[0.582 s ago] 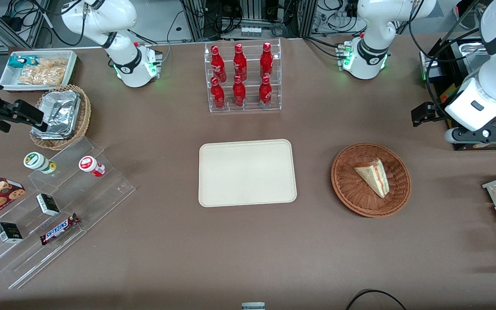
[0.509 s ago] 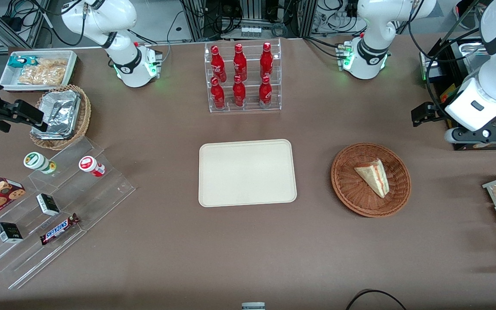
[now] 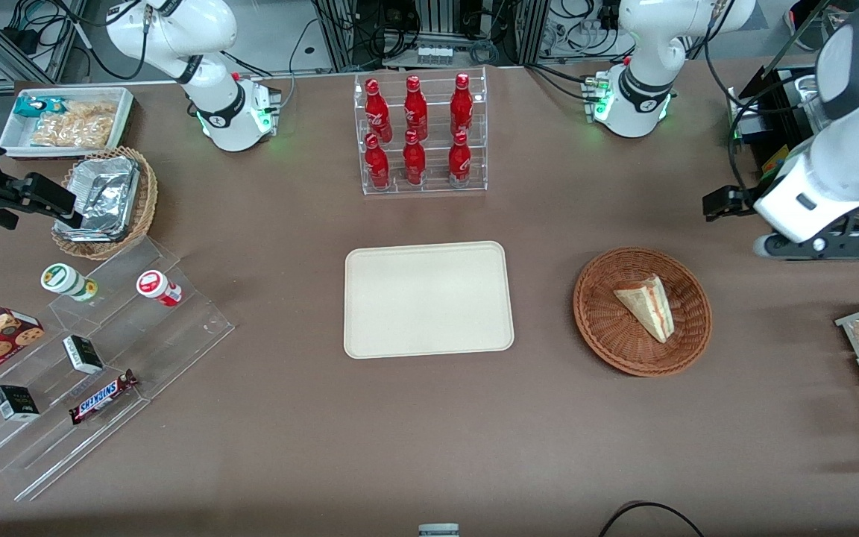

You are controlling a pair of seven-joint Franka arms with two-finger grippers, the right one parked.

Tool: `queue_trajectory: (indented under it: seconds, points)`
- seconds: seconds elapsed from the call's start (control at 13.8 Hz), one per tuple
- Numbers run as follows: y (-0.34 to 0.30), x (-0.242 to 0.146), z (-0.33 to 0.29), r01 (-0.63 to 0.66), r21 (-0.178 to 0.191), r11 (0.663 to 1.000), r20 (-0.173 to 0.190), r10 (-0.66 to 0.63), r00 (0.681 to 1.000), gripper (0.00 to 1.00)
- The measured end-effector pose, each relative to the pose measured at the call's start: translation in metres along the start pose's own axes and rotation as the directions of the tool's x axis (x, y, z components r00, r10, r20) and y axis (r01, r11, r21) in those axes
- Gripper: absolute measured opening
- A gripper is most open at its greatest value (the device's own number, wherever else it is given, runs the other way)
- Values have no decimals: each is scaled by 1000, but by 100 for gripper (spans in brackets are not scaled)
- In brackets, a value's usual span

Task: Place sandwich from basket to tray
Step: 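Move the left gripper over the sandwich in the wicker basket, then lower the left gripper and close it on the wrapped sandwich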

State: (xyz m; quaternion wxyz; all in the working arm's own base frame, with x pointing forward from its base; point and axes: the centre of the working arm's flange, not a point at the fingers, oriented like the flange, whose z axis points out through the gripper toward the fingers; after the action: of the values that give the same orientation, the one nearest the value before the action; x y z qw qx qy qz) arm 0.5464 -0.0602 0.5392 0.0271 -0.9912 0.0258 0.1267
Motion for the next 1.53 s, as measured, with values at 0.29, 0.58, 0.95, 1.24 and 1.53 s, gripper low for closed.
queue_trajectory:
  seconds: [0.29,0.58,0.95,1.24,1.53]
  points:
    - [3,17,57,-5,-1,1000,6,5,1000,100]
    - [7,29,118,37,-8,999,-47,-37,998,100]
    - [10,30,182,148,-34,988,-123,-151,981,100]
    - [12,28,204,335,-75,939,-148,-343,928,100]
    - [14,40,222,517,-125,847,-146,-531,835,100]
